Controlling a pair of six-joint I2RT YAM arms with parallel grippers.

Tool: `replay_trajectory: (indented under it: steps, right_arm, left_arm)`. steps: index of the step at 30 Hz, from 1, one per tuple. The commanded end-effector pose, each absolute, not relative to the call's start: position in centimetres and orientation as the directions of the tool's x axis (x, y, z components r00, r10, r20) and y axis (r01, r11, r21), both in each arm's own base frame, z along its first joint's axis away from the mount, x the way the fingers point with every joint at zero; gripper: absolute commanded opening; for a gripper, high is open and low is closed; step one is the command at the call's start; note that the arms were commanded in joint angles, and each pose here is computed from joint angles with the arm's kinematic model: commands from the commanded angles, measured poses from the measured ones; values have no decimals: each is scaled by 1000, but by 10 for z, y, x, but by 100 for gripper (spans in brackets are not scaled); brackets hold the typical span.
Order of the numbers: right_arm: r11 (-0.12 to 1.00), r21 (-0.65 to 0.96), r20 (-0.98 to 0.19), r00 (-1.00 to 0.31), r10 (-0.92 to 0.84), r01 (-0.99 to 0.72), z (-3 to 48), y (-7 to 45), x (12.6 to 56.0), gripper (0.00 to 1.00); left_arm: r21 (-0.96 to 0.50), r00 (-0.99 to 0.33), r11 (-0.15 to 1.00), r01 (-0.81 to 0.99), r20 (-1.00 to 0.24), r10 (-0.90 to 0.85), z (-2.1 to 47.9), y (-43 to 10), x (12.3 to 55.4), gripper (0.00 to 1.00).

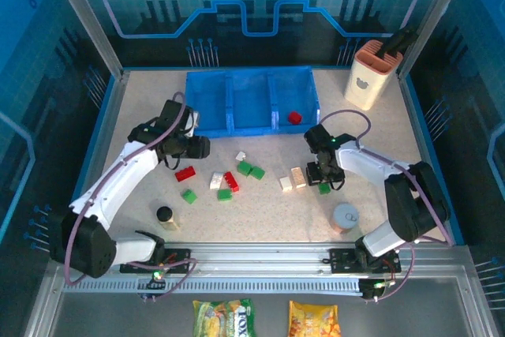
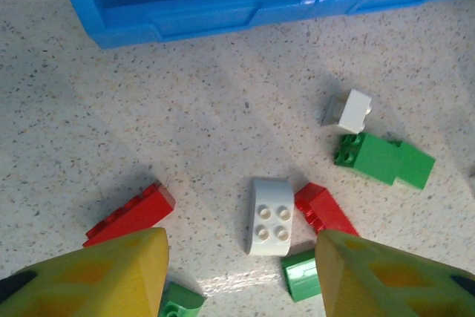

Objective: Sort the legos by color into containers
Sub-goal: Pick up the lego from the middle-right of the table.

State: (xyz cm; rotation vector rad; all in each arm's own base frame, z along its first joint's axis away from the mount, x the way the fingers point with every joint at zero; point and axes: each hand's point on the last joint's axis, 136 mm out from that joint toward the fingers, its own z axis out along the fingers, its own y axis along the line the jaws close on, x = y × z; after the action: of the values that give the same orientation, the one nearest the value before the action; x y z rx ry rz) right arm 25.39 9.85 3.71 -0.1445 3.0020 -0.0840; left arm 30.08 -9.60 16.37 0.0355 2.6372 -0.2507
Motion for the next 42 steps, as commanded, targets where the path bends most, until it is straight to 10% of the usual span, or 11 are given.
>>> replay_trajectory:
  steps: [1, 25, 42]
  right_arm:
    - [995, -60, -96, -992, -85, -80, 27, 95, 253, 53]
    - [993, -76, -78, -992, -101, -96, 35, 102, 264, 31]
    - [968, -10, -205, -947, -246, -250, 101, 227, 335, 31]
  left_arm:
    - [-141, -839, 984, 107, -544, 13, 169, -89, 303, 56]
    - [-185, -806, 979, 88, -591, -39, 177, -78, 308, 56]
    - [-218, -778, 973, 71, -622, -83, 188, -71, 310, 58]
